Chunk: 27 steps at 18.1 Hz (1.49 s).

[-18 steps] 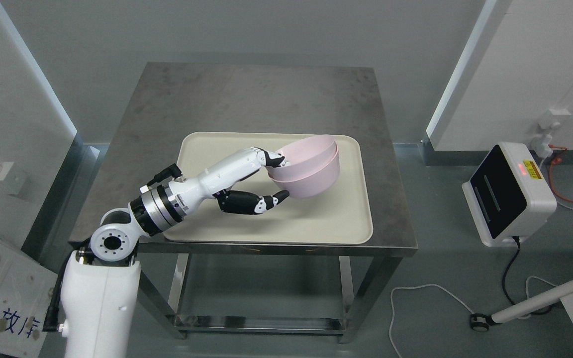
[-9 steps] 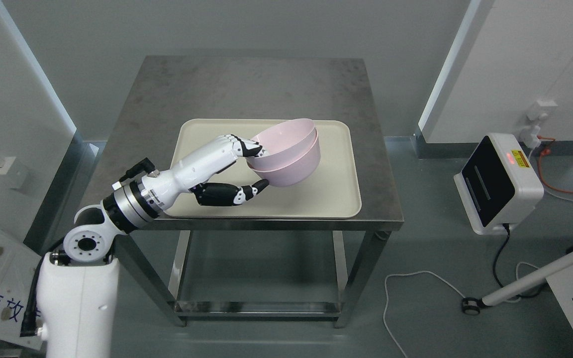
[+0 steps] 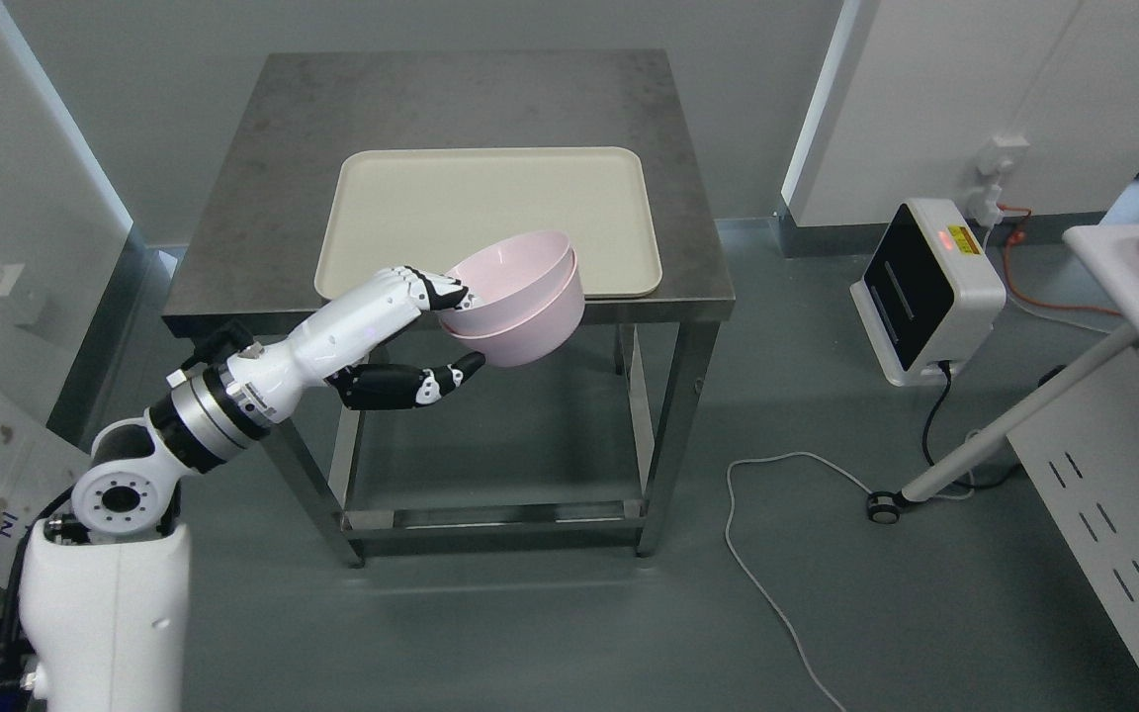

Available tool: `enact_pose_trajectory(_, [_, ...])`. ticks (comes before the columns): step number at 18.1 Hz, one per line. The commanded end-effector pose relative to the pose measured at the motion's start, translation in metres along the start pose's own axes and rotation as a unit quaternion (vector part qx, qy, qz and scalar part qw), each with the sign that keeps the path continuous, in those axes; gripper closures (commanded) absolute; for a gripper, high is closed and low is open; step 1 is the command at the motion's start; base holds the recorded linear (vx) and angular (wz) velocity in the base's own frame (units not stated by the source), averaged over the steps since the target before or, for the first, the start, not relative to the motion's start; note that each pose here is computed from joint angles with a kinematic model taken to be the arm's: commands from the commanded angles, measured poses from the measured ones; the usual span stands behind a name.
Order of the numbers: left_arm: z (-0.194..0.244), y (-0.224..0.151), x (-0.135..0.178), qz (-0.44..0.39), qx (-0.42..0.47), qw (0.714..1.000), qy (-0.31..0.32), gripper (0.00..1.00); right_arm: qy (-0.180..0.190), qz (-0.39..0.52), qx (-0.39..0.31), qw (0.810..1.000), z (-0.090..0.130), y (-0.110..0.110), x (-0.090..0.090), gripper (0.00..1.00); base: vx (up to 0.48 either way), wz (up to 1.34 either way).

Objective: Stack pink IKEA bowls on left shelf middle
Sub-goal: 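Carry the stacked bowls in the left hand while turning toward the blue bins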

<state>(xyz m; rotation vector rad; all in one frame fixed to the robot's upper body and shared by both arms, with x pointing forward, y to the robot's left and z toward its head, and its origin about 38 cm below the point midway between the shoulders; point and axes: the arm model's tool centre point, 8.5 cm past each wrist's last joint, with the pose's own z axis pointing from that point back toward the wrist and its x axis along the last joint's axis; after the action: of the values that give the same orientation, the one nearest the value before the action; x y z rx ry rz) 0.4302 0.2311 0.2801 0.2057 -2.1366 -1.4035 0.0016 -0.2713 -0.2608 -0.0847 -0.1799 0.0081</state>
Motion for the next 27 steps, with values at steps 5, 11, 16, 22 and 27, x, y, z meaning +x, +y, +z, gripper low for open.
enact_pose_trajectory(5, [0.027,0.015,-0.006,-0.024,0.016,0.999,0.025,0.96,0.000,0.001,-0.009,1.000,0.000,-0.011,0.000,0.00,-0.407,0.05])
enact_pose_trajectory(11, [0.008,0.018,0.003,-0.019,0.040,0.999,0.000,0.96,0.000,0.001,-0.008,1.000,0.000,-0.011,0.000,0.00,-0.387,0.21])
enact_pose_trajectory(16, [-0.011,0.022,0.014,-0.021,0.049,0.998,-0.025,0.96,0.000,0.001,-0.009,1.000,0.000,-0.011,0.000,0.00,-0.369,0.28])
enact_pose_trajectory(22, [-0.026,0.043,0.023,-0.038,0.056,0.997,-0.041,0.96,0.000,0.001,-0.008,1.000,0.000,-0.011,0.000,0.00,-0.324,0.34])
enact_pose_trajectory(27, [-0.045,0.051,0.033,-0.045,0.047,0.996,-0.058,0.96,0.000,0.001,-0.009,1.000,0.000,-0.011,0.000,0.00,-0.330,0.40])
